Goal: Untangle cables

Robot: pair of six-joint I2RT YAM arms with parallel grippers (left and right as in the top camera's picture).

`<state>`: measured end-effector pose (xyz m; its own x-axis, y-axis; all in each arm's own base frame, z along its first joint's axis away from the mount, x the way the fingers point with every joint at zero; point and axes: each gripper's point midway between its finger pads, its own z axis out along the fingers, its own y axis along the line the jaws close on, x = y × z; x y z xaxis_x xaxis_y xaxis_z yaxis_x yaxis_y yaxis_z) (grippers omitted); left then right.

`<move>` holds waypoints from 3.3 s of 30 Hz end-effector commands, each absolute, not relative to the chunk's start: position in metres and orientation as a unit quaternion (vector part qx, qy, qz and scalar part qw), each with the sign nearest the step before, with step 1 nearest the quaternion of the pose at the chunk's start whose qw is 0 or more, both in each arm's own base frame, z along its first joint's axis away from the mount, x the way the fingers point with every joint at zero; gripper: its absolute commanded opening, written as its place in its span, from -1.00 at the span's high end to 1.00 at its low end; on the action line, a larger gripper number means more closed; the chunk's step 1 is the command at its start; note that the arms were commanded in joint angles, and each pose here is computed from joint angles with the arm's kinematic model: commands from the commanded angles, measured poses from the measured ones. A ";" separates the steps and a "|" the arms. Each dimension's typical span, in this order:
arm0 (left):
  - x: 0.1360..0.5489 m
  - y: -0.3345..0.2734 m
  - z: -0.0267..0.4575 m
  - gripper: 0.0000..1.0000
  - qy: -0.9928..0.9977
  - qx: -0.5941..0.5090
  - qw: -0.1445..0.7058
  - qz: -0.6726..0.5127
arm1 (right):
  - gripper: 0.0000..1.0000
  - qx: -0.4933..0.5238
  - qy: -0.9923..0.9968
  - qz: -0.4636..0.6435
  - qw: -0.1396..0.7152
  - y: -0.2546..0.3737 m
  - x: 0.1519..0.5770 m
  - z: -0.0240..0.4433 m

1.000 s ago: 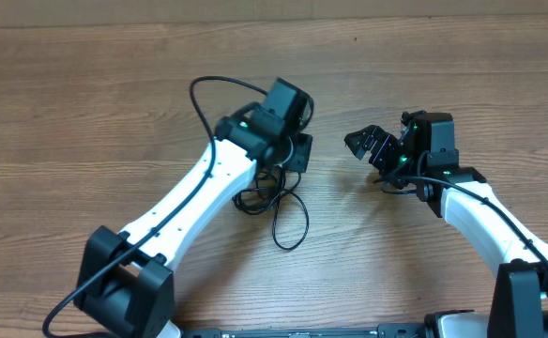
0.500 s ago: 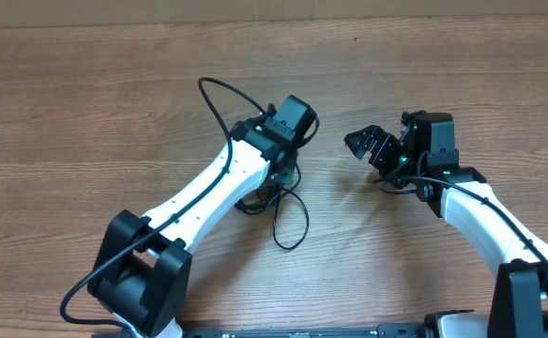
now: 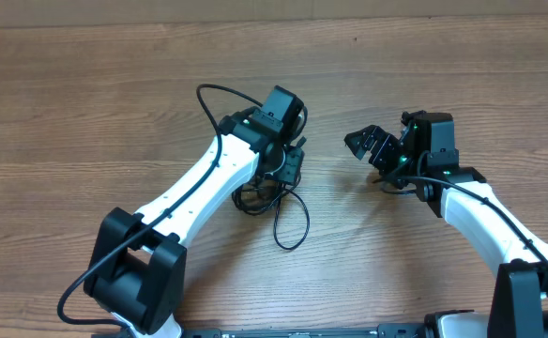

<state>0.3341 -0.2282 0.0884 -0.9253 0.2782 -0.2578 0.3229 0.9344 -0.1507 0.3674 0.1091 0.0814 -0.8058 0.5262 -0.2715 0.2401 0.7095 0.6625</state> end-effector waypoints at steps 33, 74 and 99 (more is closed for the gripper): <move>0.333 -0.180 0.071 0.91 0.984 0.150 0.100 -0.007 | -1.00 0.209 0.891 0.317 0.249 0.106 0.374 0.095; 0.327 -0.167 0.073 0.92 0.971 0.199 0.050 -0.119 | -1.00 0.209 0.891 0.317 0.249 0.106 0.374 0.095; 0.297 -0.185 0.136 0.92 0.818 0.359 0.098 -0.438 | -0.11 0.222 0.843 0.459 0.174 0.148 0.365 0.127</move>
<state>0.2898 -0.1784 0.1164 -0.7742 0.5172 -0.3650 0.6060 0.4392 -0.6632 0.3715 0.1294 0.1012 -0.7953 0.5900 -0.1393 0.2762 0.5572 0.7831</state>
